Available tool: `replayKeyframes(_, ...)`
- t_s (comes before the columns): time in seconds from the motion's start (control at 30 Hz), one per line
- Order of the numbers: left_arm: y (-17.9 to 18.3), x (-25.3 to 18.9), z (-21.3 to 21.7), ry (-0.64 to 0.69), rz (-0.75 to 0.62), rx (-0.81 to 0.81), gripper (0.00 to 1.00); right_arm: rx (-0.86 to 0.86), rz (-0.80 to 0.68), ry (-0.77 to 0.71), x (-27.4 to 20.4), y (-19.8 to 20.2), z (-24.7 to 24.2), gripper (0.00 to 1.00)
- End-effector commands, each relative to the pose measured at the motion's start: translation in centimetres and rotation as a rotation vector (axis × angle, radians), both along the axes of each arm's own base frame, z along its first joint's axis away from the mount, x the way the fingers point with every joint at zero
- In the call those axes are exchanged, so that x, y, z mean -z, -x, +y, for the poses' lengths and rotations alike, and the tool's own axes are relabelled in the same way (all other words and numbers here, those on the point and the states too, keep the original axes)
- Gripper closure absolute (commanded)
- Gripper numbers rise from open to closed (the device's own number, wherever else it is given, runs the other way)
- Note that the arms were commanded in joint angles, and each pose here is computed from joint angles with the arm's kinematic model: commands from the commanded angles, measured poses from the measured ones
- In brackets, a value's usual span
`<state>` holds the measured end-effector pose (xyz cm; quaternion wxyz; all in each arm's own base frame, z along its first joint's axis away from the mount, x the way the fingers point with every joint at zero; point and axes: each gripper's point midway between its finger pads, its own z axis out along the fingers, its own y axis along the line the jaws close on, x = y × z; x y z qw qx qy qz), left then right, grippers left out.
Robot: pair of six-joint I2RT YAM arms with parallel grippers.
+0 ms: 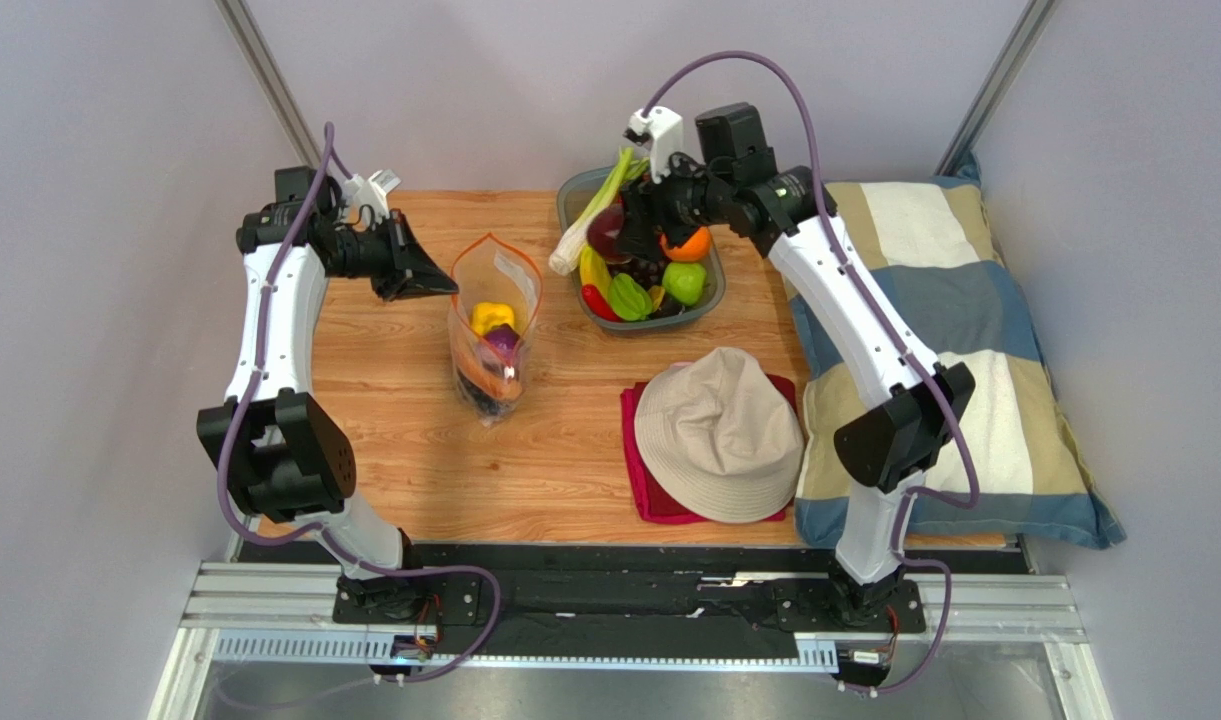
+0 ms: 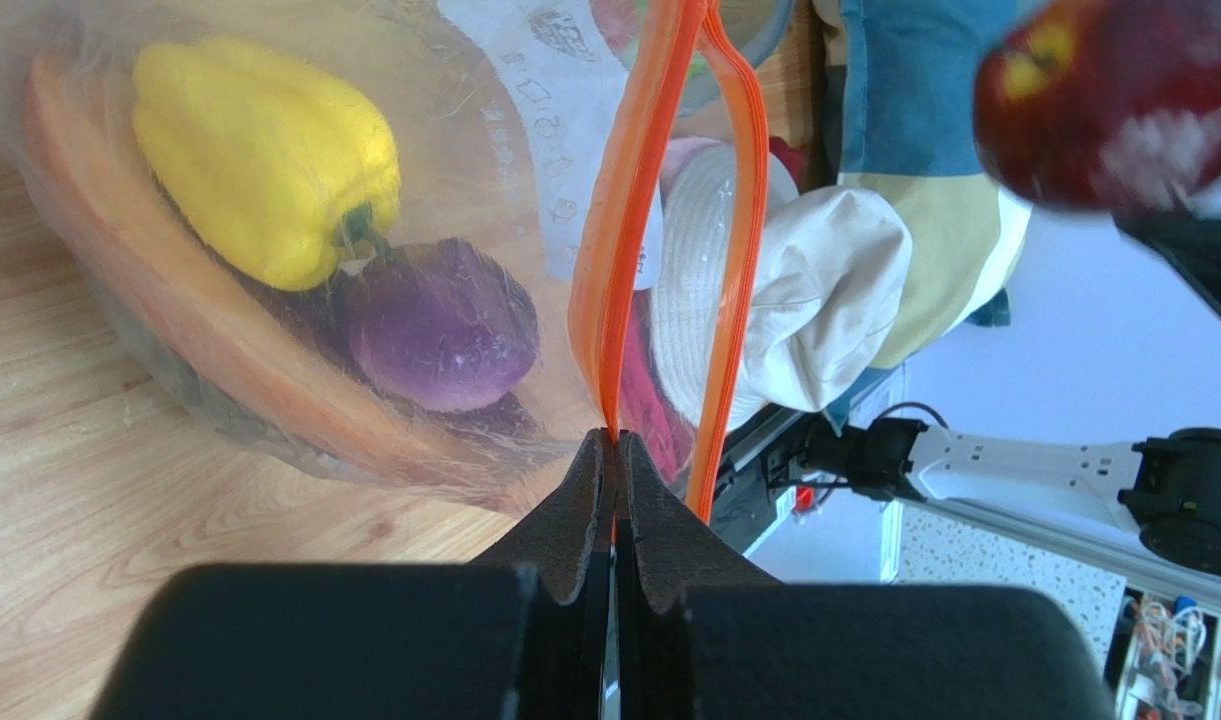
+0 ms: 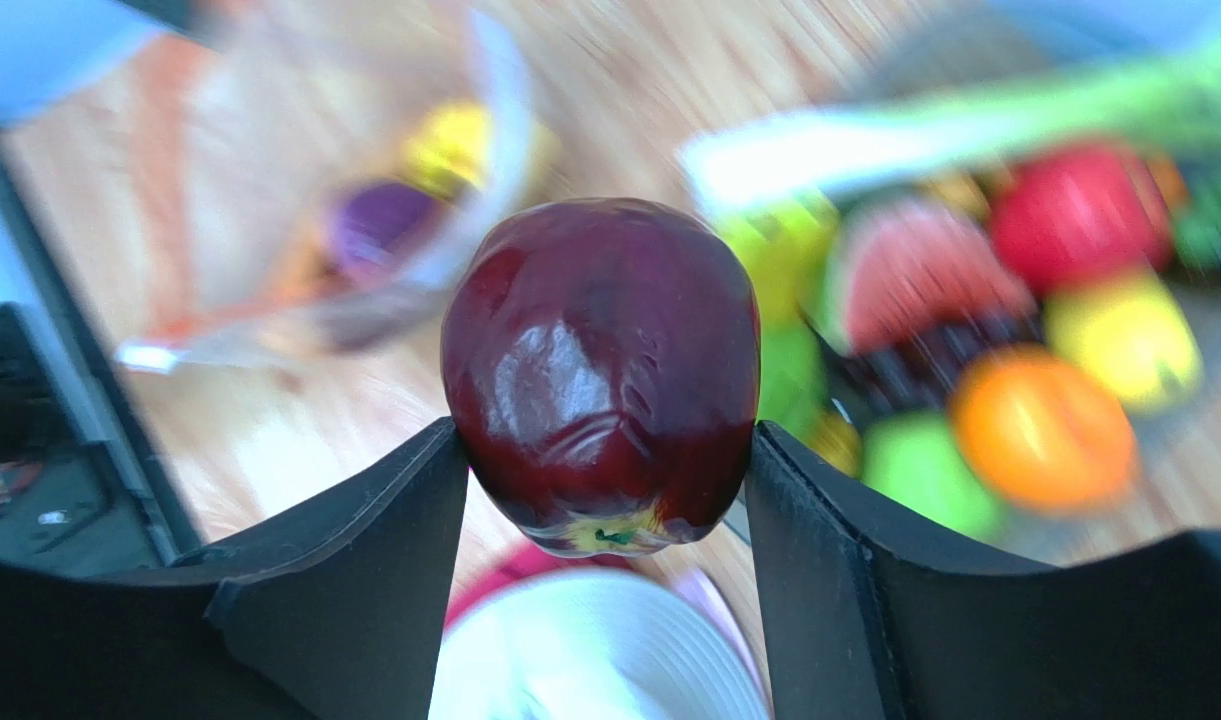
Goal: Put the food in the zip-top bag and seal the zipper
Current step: Pick up the fake vegetable from the bin, then place the fake vegetable in the zipper food storage bag.
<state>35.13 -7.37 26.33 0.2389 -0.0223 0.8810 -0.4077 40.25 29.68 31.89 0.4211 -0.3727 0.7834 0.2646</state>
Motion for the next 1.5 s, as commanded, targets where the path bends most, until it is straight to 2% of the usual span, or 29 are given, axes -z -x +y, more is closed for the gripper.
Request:
replayKeyframes(0.0,0.0,-1.5,-0.5,0.023,-0.067,0.027,1.0,-0.199,-0.131,-0.147,-6.2,5.1,6.6,0.57)
replayKeyframes(0.2,0.3,-1.9,-0.6,0.026,-0.079,0.026,1.0,-0.314,-0.173,-0.126,-4.8,8.0,12.5,0.57)
replayKeyframes(0.47,0.9,-2.0,-0.8,0.031,-0.093,0.028,1.0,-0.239,-0.143,-0.031,0.2,5.8,15.2,0.58)
replayKeyframes(0.53,1.1,-1.8,-1.0,0.04,-0.086,0.033,1.0,-0.232,-0.135,-0.025,0.9,5.4,15.5,0.52)
replayKeyframes(0.57,1.1,-1.8,-1.0,0.045,-0.081,0.033,1.0,-0.233,-0.112,-0.024,1.8,5.3,16.0,0.45)
replayKeyframes(0.6,1.2,-1.8,-1.1,0.053,-0.08,0.037,1.0,-0.254,-0.098,-0.039,1.9,5.6,16.4,0.29)
replayKeyframes(0.7,1.2,-1.6,-1.2,0.058,-0.073,0.041,1.0,-0.255,-0.081,-0.084,0.9,5.7,17.2,0.08)
replayKeyframes(0.8,1.2,-1.7,-1.1,0.051,-0.08,0.045,1.0,-0.244,-0.114,-0.107,-1.3,5.9,16.4,0.02)
replayKeyframes(0.97,1.2,-1.7,-1.1,0.047,-0.082,0.047,1.0,-0.122,-0.036,-0.139,-1.9,4.4,12.8,0.04)
replayKeyframes(1.0,1.2,-1.7,-1.1,0.045,-0.087,0.053,1.0,-0.066,0.031,-0.137,-0.5,4.0,11.9,0.05)
replayKeyframes(1.07,1.2,-1.6,-1.0,0.041,-0.085,0.054,1.0,-0.006,0.064,-0.142,0.0,3.0,9.7,0.08)
replayKeyframes(1.13,1.3,-1.4,-1.1,0.046,-0.08,0.057,1.0,0.042,0.124,-0.111,2.5,2.5,8.1,0.1)
replayKeyframes(1.23,1.3,-1.2,-1.1,0.049,-0.072,0.058,1.0,0.067,0.243,-0.11,5.4,2.4,7.5,0.15)
replayKeyframes(1.37,1.3,-1.3,-1.0,0.044,-0.074,0.056,1.0,-0.008,0.353,-0.175,5.8,3.5,9.2,0.27)
replayKeyframes(1.47,1.4,-1.4,-1.0,0.04,-0.074,0.057,1.0,-0.033,0.42,-0.224,5.6,4.0,10.3,0.26)
